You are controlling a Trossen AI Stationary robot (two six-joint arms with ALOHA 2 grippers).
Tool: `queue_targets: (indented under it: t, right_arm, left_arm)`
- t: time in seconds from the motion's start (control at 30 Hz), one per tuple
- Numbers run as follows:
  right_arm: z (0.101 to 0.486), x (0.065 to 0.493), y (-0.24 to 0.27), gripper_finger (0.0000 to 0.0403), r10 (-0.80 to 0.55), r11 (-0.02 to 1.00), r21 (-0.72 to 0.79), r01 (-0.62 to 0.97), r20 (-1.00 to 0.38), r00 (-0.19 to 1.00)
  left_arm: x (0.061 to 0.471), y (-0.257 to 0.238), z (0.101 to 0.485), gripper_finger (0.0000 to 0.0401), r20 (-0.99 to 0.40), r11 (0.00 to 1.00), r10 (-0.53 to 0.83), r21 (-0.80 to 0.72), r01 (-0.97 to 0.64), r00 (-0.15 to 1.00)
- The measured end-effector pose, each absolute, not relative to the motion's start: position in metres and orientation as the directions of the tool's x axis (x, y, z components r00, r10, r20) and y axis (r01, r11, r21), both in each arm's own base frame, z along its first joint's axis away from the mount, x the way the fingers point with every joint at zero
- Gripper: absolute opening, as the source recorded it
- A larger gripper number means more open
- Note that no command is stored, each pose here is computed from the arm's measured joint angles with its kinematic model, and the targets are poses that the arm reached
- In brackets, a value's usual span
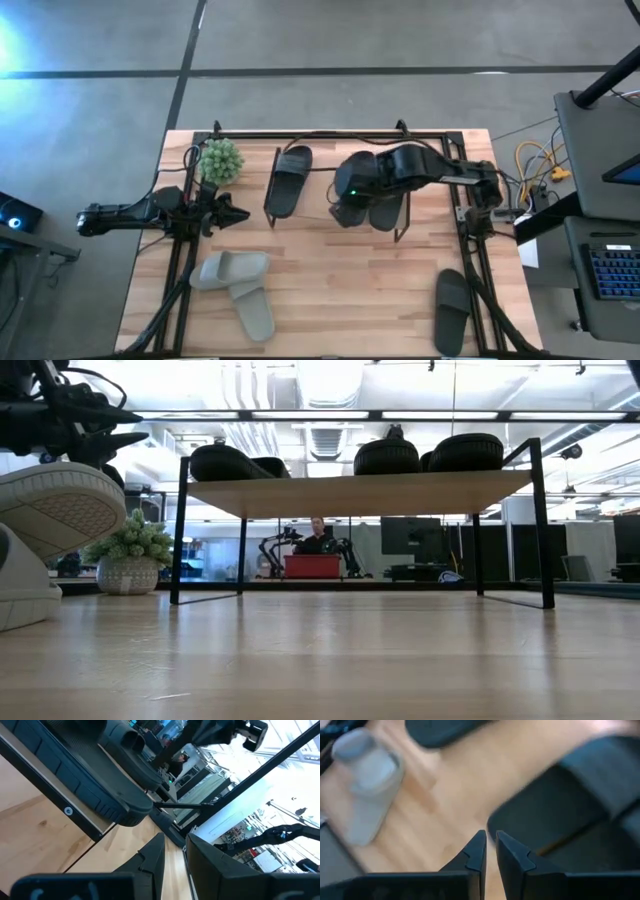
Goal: Pick and place slides into the shelf
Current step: Put the black slipper on the shelf
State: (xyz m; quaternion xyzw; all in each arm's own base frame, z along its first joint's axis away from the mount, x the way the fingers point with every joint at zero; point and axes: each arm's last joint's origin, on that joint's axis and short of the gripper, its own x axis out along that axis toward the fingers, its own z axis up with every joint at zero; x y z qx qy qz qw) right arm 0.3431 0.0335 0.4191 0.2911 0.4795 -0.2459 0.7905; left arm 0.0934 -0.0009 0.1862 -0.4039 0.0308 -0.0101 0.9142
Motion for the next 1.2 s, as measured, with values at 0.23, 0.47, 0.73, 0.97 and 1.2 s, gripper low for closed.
queue_targets:
  t: [0.23, 0.47, 0.73, 0.97, 1.2]
  right_arm:
    - [0.409, 0.328, 0.057, 0.0064, 0.102, 0.59, 0.328, 0.737, -0.936, 0.336]
    - [0.366, 0.317, 0.105, 0.0126, 0.35, 0.49, 0.238, 0.839, -0.935, 0.061]
    - [0.33, 0.286, 0.17, 0.0165, 0.305, 0.486, 0.029, 0.874, -0.942, -0.138]
    - [0.312, 0.243, 0.23, 0.0167, 0.247, 0.518, -0.067, 0.853, -0.943, -0.224]
    - [0.273, 0.206, 0.277, 0.0166, 0.149, 0.554, -0.103, 0.826, -0.964, -0.22]
  left_arm:
    - [0.094, -0.001, 0.186, 0.0066, -0.051, 0.674, -0.043, -0.739, -0.009, 0.998]
    - [0.094, -0.001, 0.186, 0.0066, -0.049, 0.674, -0.043, -0.739, -0.007, 0.998]
    - [0.094, -0.001, 0.186, 0.0066, -0.052, 0.696, -0.043, -0.718, -0.008, 0.998]
    - [0.094, -0.001, 0.186, 0.0066, -0.054, 0.712, -0.043, -0.702, -0.007, 0.998]
    - [0.094, -0.001, 0.186, 0.0066, -0.055, 0.712, -0.043, -0.702, -0.008, 0.998]
